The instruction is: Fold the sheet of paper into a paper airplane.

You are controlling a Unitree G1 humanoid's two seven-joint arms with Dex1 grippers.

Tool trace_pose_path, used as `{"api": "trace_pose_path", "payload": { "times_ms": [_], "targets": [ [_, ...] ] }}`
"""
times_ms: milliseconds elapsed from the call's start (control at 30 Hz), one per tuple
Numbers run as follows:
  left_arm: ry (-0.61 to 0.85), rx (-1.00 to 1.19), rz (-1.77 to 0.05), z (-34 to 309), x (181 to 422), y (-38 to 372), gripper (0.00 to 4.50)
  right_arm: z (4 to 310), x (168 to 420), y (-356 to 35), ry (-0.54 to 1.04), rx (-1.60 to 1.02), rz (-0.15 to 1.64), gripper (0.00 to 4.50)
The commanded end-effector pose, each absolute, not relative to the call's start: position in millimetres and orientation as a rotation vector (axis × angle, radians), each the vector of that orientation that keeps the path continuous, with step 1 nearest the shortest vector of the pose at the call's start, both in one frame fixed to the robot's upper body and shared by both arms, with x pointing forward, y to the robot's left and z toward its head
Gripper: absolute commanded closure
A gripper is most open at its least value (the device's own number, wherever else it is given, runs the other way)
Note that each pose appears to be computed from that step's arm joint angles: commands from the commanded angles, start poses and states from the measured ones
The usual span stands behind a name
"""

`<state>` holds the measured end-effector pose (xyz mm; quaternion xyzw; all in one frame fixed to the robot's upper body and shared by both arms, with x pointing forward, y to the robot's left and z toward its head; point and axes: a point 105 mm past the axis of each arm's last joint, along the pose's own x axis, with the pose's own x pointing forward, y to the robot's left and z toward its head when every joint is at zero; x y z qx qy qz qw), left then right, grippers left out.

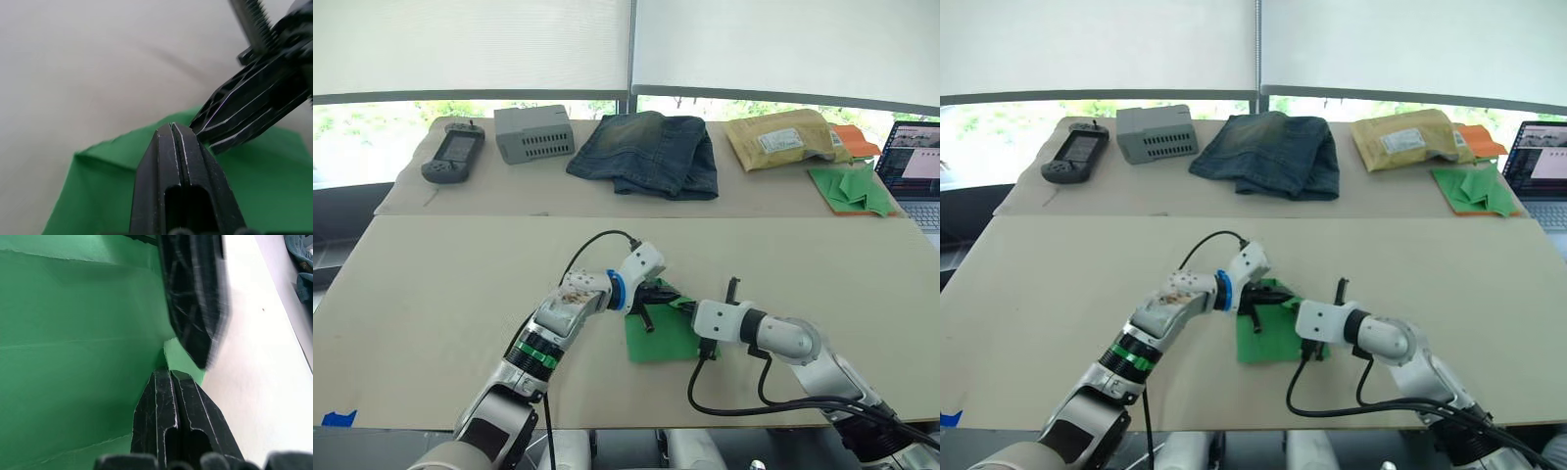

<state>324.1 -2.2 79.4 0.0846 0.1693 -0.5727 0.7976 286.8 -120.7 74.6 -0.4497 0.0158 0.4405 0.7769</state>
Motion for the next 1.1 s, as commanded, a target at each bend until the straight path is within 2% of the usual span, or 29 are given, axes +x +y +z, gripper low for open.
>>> {"api": "trace_pose_path", "payload": {
  "times_ms": [33,367,500,600,767,900,1100],
  "targets": [
    [0.337,0.208,-1.212,81.4,328.0,-5.0,4.50,61.0,288.5,-134.6,0.131,-0.972,0.910,4.47],
    [0.320,0.229,-1.208,72.9,329.4,-25.7,4.50,62.8,284.4,-137.2,0.148,-0.947,0.904,4.47],
    [0.345,0.287,-1.211,64.7,328.1,-23.5,4.50,80.7,285.4,-142.4,0.137,-0.905,0.876,4.47],
    [0.347,0.298,-1.214,63.5,327.6,-23.3,4.50,88.3,282.7,-145.4,0.162,-0.883,0.894,3.62],
    [0.345,0.302,-1.213,63.6,328.3,-22.5,4.50,104.8,274.2,-157.0,0.206,-0.820,0.910,1.93],
    [0.345,0.304,-1.213,62.3,327.0,-22.0,4.50,129.0,279.5,-160.5,0.173,-0.645,0.853,1.93],
    [0.345,0.313,-1.195,61.4,327.3,-16.0,4.50,125.9,297.5,-155.1,0.175,-0.513,0.756,3.84]
  ]
}}
